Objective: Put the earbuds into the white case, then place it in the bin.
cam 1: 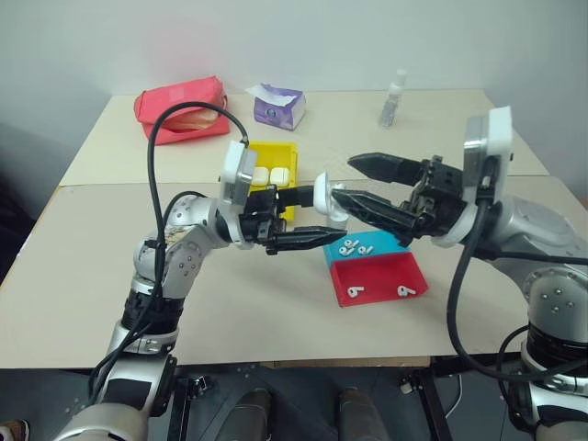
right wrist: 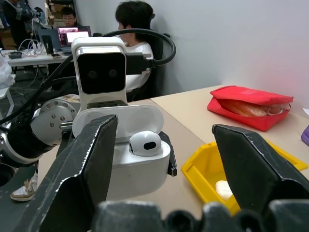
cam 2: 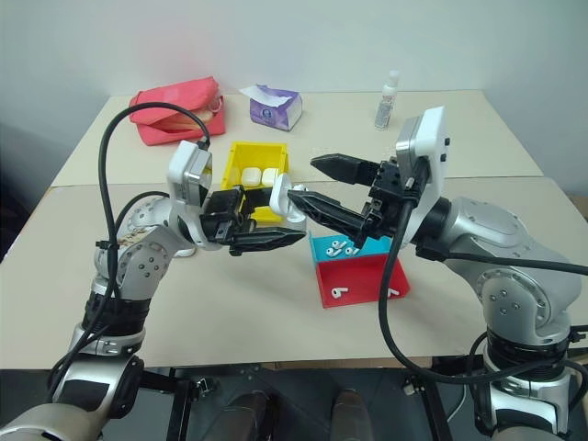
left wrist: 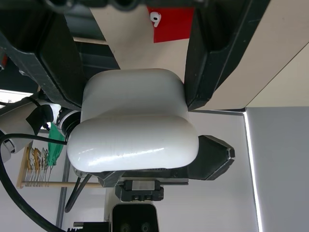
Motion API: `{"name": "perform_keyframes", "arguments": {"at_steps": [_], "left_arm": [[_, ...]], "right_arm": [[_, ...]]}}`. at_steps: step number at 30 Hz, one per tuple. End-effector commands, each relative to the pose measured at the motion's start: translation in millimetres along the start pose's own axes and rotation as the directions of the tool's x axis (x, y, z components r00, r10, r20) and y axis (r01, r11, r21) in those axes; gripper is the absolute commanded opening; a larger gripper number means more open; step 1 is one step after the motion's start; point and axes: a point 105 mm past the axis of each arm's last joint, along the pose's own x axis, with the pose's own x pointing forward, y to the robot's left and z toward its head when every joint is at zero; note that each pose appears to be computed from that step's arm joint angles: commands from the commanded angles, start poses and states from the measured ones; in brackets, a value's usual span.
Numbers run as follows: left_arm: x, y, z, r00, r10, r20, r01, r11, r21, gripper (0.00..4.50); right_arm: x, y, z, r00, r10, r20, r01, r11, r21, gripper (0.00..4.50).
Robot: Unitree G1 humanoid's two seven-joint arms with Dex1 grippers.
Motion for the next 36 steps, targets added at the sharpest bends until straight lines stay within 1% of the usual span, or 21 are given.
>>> {"name": "perform_keyframes", "arguments": {"at_steps": [1,5,14,16,18,19,20,21,23,25,27,30,31,33,36], "left_arm": [[6.5,-4.0,19.9,0.999,-0.028,0.046,0.024,0.996,0.085,2.77],[2.5,-1.7,19.1,0.999,-0.010,0.042,0.006,0.996,0.088,2.77],[-10.9,4.6,20.6,0.997,0.062,0.039,-0.065,0.993,0.094,2.77],[-14.2,6.2,20.5,0.996,0.079,0.032,-0.082,0.992,0.098,2.77],[-18.6,8.1,21.0,0.995,0.095,0.021,-0.096,0.990,0.104,2.77],[-20.8,8.9,21.8,0.995,0.101,0.017,-0.102,0.989,0.108,2.77],[-22.9,9.7,23.2,0.994,0.107,0.017,-0.108,0.988,0.109,2.77],[-23.5,10.2,24.0,0.994,0.111,0.017,-0.112,0.988,0.109,2.77],[-24.3,9.7,25.0,0.993,0.116,0.017,-0.117,0.987,0.111,2.77],[-24.3,8.5,25.6,0.993,0.120,0.019,-0.122,0.986,0.114,2.77],[-23.6,7.6,25.8,0.992,0.124,0.024,-0.126,0.985,0.115,2.77],[-24.0,6.2,26.1,0.989,0.147,0.035,-0.150,0.981,0.121,2.77],[-24.7,4.8,26.1,0.987,0.155,0.038,-0.159,0.980,0.123,2.77],[-26.0,2.0,26.0,0.985,0.169,0.042,-0.173,0.977,0.126,2.77],[-28.0,-0.6,26.3,0.981,0.191,0.046,-0.195,0.972,0.129,2.77]], "right_arm": [[2.8,5.7,0.2,1.000,0.025,-0.014,-0.026,0.999,-0.024,3.58],[-2.9,-2.6,2.3,1.000,-0.012,-0.017,0.012,0.999,-0.037,3.58],[-21.4,-26.2,16.8,0.996,-0.084,-0.018,0.082,0.993,-0.091,3.58],[-24.1,-31.1,16.9,0.995,-0.090,-0.046,0.085,0.990,-0.110,3.58],[-26.0,-38.7,10.0,0.985,-0.098,-0.141,0.076,0.985,-0.152,3.58],[-26.4,-43.4,1.8,0.970,-0.101,-0.221,0.059,0.980,-0.187,3.58],[-25.5,-49.4,-10.8,0.937,-0.106,-0.334,0.020,0.967,-0.252,3.58],[-26.3,-53.9,-19.7,0.906,-0.111,-0.409,-0.015,0.956,-0.294,3.58],[-22.7,-65.2,-37.2,0.820,-0.120,-0.560,-0.109,0.927,-0.358,3.58],[-16.3,-70.4,-46.9,0.762,-0.084,-0.642,-0.236,0.887,-0.397,3.58],[-13.1,-73.5,-54.6,0.718,-0.031,-0.695,-0.317,0.875,-0.367,3.58],[-4.7,-86.9,-74.1,0.638,-0.004,-0.770,-0.434,0.825,-0.363,3.58],[-1.3,-87.6,-81.1,0.607,0.035,-0.794,-0.482,0.810,-0.333,3.58],[2.2,-88.2,-91.6,0.552,0.098,-0.828,-0.550,0.789,-0.273,3.18],[3.5,-93.9,-103.2,0.490,0.131,-0.862,-0.610,0.757,-0.232,2.33]]}}
